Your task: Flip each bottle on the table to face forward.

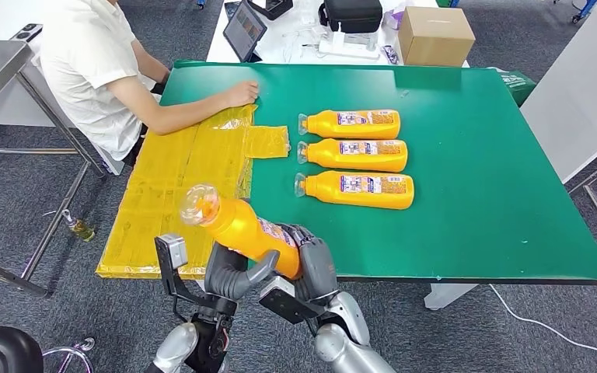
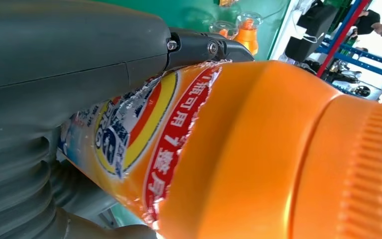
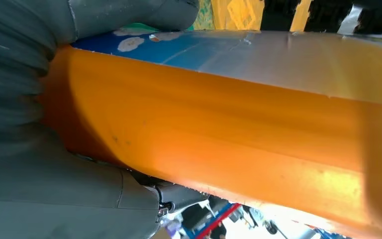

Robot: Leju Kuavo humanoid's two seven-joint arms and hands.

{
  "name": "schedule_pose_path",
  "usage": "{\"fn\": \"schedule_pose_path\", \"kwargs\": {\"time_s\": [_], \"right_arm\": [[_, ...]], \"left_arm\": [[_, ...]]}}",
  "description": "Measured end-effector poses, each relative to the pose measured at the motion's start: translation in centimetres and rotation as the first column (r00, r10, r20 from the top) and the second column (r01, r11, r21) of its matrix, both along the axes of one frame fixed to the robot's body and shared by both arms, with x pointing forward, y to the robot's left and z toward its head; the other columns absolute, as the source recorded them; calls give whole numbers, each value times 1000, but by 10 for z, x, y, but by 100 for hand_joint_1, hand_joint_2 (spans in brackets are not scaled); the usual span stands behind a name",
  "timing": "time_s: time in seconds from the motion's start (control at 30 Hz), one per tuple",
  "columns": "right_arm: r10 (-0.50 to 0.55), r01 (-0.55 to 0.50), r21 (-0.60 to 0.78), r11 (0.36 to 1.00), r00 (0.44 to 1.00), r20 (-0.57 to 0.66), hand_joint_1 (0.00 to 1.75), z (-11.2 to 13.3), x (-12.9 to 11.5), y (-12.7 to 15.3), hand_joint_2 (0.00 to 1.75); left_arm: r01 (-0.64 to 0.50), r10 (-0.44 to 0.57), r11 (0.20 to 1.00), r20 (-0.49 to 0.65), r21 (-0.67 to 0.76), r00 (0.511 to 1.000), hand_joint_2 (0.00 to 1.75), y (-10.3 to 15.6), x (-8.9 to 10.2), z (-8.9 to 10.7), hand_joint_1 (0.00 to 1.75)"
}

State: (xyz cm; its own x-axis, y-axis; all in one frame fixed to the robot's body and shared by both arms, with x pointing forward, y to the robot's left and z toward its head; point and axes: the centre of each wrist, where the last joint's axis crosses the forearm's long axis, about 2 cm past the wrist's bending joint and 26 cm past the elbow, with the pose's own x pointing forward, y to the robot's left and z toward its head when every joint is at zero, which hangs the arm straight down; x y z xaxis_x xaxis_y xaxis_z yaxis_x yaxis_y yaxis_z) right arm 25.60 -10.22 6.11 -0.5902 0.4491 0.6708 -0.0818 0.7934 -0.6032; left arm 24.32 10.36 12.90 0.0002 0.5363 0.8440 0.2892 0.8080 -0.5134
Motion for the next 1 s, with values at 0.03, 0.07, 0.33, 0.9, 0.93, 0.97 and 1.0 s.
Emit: {"fn": "schedule_pose_path", "kwargs": {"time_s": [0.03, 0.07, 0.33, 0.9, 0.93, 0.97, 1.0], "right_arm": [[-1, 1, -6, 1000, 1000, 9, 93, 0, 0, 1, 175], [0, 0, -12, 1000, 1000, 17, 93, 0, 0, 2, 175], [8, -8, -17, 1000, 1000, 28, 96, 1, 1, 5, 175], [266, -233, 191, 953, 949, -170, 0, -3, -1, 21, 131], [275, -240, 198, 950, 945, -178, 0, -3, -1, 21, 87], [283, -245, 204, 948, 941, -184, 0, -3, -1, 20, 44], [289, -249, 208, 946, 938, -189, 0, -3, -1, 20, 0]], "left_arm": [[3, -3, 1000, -6, -5, 1000, 175, 0, 1, 1, 0], [4, -5, 1000, -11, -9, 1000, 175, 0, 2, 1, 0], [4, -4, 1000, -14, -17, 1000, 175, 0, 4, 2, 0], [-2, 13, 987, 67, -162, 998, 175, 7, 7, 11, 175], [6, 5, 984, 62, -177, 998, 175, 8, 6, 11, 175], [14, -3, 982, 57, -190, 998, 175, 10, 6, 11, 175], [21, -10, 980, 54, -200, 998, 175, 11, 6, 11, 175]]}}
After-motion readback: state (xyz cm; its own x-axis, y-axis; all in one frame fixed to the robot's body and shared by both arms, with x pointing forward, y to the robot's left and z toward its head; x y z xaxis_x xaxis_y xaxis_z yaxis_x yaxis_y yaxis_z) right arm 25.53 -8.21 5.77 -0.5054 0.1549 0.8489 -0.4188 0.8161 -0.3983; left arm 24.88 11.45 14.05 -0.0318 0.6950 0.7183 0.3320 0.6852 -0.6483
